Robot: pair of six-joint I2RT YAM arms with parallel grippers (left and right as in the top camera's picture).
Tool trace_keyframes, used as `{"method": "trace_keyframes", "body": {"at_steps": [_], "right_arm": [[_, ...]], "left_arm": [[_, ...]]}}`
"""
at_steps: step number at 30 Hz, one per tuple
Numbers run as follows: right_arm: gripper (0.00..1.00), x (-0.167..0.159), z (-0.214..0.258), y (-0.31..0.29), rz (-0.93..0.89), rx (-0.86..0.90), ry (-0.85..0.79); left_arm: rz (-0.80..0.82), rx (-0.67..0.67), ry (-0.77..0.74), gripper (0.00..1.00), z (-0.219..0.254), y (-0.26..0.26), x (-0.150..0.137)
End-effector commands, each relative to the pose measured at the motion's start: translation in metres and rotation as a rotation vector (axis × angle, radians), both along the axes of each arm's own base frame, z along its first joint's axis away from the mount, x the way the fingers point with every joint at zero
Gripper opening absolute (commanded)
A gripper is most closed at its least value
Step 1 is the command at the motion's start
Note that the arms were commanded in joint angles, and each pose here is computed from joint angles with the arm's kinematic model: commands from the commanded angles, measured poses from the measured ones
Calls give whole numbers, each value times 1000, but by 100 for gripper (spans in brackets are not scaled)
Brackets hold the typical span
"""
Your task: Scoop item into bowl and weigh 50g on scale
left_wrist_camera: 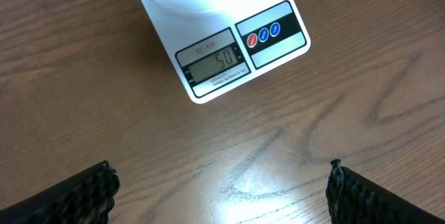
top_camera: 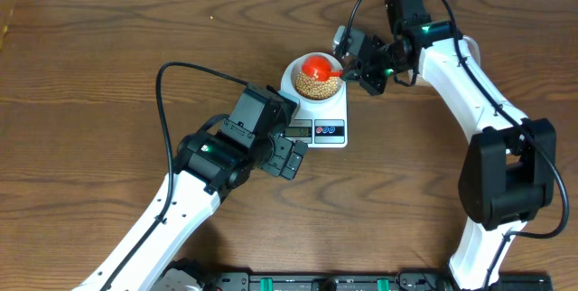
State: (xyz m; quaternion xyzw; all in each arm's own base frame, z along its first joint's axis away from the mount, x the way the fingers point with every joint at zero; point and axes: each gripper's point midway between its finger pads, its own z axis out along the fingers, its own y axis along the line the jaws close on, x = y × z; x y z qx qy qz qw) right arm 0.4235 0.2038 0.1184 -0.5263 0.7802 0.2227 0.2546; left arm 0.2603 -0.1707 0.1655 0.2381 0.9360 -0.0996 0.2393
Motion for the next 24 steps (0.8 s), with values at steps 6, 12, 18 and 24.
{"method": "trace_keyframes", "body": {"at_steps": [6,12,18,24], "right_arm": [[1,1,40,-2,-31,149,4],[1,2,44,-6,-52,186,29],[1,2,46,-6,-51,187,26],[1,2,53,-6,-57,193,15]], "left_arm": [[7,0,-8,98,3,1,2],[7,0,-8,98,3,1,2],[7,0,-9,98,3,1,2],[7,0,-9,98,3,1,2]]}}
